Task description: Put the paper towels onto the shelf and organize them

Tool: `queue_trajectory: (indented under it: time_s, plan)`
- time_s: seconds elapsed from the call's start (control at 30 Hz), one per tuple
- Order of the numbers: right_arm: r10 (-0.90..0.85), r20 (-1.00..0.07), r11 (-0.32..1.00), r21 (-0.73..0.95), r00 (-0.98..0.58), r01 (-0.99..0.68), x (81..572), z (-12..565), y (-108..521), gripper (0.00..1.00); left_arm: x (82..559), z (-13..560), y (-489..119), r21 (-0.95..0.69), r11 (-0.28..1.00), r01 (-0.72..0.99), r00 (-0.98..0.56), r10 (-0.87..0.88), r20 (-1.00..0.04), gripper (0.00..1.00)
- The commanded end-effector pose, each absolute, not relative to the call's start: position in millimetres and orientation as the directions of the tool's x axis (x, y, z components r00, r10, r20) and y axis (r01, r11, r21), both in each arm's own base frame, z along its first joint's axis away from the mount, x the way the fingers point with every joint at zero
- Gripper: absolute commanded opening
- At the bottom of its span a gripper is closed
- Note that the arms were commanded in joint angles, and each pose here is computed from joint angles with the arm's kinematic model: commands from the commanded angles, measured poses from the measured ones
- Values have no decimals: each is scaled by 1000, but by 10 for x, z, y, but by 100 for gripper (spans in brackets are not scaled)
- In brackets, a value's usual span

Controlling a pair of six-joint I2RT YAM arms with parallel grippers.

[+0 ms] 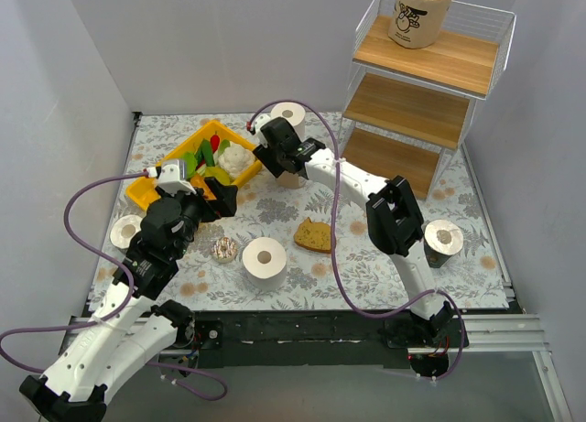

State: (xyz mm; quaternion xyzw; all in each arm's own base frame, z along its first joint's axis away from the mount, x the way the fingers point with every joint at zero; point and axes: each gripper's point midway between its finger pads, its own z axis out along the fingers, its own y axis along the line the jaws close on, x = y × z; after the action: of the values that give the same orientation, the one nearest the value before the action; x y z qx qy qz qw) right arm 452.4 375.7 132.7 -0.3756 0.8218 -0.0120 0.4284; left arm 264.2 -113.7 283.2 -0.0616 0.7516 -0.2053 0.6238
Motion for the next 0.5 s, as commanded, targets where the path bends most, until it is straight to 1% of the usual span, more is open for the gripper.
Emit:
queue_trajectory:
  time_s: [0.0, 0.07, 0.17, 0.23, 0.27, 0.33, 0.47]
  plan:
    - [-605, -723, 725, -328, -333, -606, 4627, 1378, 3834, 72, 2650, 2837, -1116, -380, 912, 155, -210, -346, -915, 98]
    - [-609, -716, 722, -324, -340, -611, 4616, 1312, 3825, 71, 2651, 2822, -1116, -379, 913, 154, -213, -344, -915, 98]
    - [-614, -710, 716, -318, -344, -621, 4588, 1273, 3822, 66, 2654, 2837, -1115, -380, 912, 154, -209, -346, -915, 98]
    - [-620, -705, 711, -321, -344, -625, 4564, 1265, 3799, 57, 2655, 2829, -1116, -379, 913, 153, -212, -344, -915, 98]
    - [-623, -703, 710, -324, -343, -626, 4557, 1264, 3787, 49, 2656, 2822, -1116, -378, 913, 152, -213, -344, -915, 98]
    - [-629, -700, 706, -331, -338, -626, 4536, 1291, 3745, 44, 2655, 2829, -1116, -379, 913, 153, -212, -344, -915, 98]
    - [-644, -691, 693, -346, -328, -633, 4492, 1329, 3677, 38, 2653, 2826, -1114, -379, 913, 153, -212, -344, -915, 98]
